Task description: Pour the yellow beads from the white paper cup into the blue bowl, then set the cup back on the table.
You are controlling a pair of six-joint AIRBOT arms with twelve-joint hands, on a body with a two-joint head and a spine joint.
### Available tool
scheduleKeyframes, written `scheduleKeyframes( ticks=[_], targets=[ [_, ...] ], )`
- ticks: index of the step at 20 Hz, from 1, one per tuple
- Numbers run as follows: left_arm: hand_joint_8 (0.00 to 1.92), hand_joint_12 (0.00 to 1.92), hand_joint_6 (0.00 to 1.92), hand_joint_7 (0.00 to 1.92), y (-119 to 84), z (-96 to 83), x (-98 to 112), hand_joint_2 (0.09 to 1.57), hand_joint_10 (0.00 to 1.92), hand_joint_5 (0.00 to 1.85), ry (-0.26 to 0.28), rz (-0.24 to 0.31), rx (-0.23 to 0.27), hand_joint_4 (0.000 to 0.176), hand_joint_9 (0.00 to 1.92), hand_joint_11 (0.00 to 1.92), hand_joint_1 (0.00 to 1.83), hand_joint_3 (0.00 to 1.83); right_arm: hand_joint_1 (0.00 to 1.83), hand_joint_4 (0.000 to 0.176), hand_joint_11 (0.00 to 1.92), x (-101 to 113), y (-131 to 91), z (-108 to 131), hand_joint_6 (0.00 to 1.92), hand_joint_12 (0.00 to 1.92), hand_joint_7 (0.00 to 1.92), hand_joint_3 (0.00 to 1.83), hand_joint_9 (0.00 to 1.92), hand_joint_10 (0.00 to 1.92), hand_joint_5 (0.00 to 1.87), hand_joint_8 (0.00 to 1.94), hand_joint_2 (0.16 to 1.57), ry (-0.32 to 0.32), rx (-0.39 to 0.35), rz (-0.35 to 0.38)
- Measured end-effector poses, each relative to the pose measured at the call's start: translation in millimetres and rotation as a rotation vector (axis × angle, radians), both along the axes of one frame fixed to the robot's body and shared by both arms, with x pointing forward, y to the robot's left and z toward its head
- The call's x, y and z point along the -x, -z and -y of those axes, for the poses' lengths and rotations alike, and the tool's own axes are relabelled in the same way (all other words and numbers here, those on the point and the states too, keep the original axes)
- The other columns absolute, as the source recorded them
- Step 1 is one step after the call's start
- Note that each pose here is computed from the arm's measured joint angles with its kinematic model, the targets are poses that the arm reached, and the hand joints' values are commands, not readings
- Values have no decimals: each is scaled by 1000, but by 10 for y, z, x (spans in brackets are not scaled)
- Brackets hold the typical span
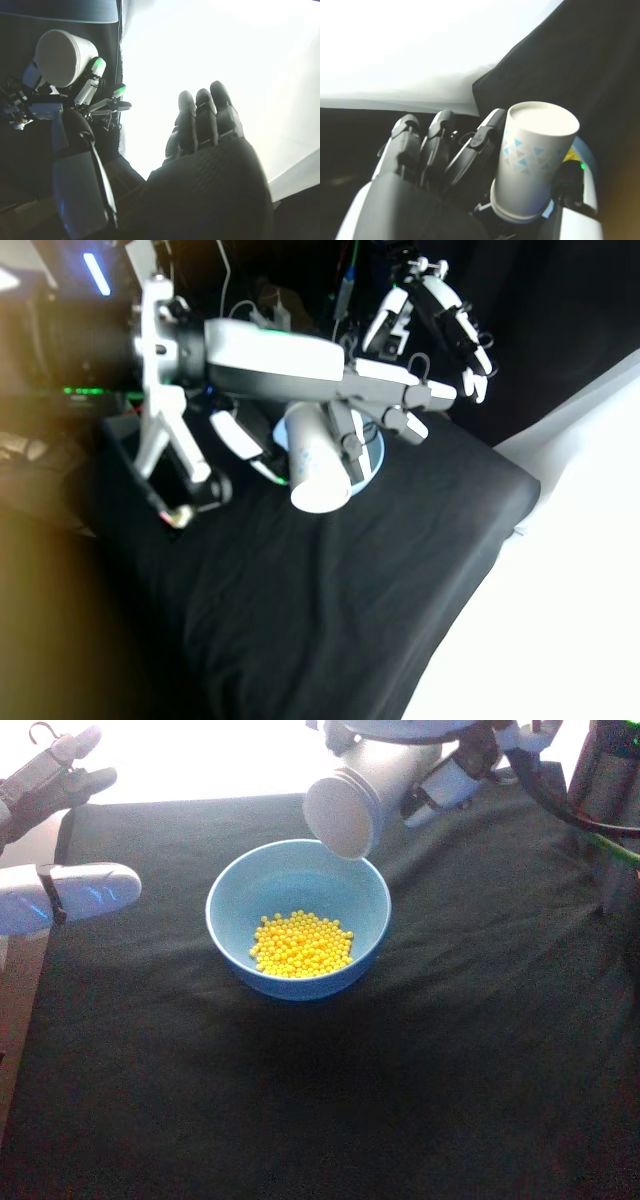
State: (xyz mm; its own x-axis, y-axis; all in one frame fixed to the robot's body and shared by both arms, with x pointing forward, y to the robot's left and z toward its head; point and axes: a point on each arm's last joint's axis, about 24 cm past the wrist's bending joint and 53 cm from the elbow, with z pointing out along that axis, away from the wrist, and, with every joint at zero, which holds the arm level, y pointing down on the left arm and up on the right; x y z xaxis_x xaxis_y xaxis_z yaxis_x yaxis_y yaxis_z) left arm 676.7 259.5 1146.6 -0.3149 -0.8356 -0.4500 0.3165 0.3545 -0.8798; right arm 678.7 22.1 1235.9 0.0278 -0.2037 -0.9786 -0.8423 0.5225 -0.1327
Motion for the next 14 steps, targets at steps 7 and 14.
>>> scheduleKeyframes(
  ticks=[7,14],
  targets=[
    [1,521,0,329,2,-5,5,875,1,42,-1,0,3,0,198,0,743,2,1156,0,0,-325,-181,444,471,0,653,3,356,0,1275,26,1000,130,-205,-165],
    [0,530,2,279,83,-73,67,868,0,55,-14,-18,14,10,201,10,734,1,1250,0,39,-648,-214,1272,614,61,1101,0,407,4,1242,491,1032,296,-584,-416]
  ],
)
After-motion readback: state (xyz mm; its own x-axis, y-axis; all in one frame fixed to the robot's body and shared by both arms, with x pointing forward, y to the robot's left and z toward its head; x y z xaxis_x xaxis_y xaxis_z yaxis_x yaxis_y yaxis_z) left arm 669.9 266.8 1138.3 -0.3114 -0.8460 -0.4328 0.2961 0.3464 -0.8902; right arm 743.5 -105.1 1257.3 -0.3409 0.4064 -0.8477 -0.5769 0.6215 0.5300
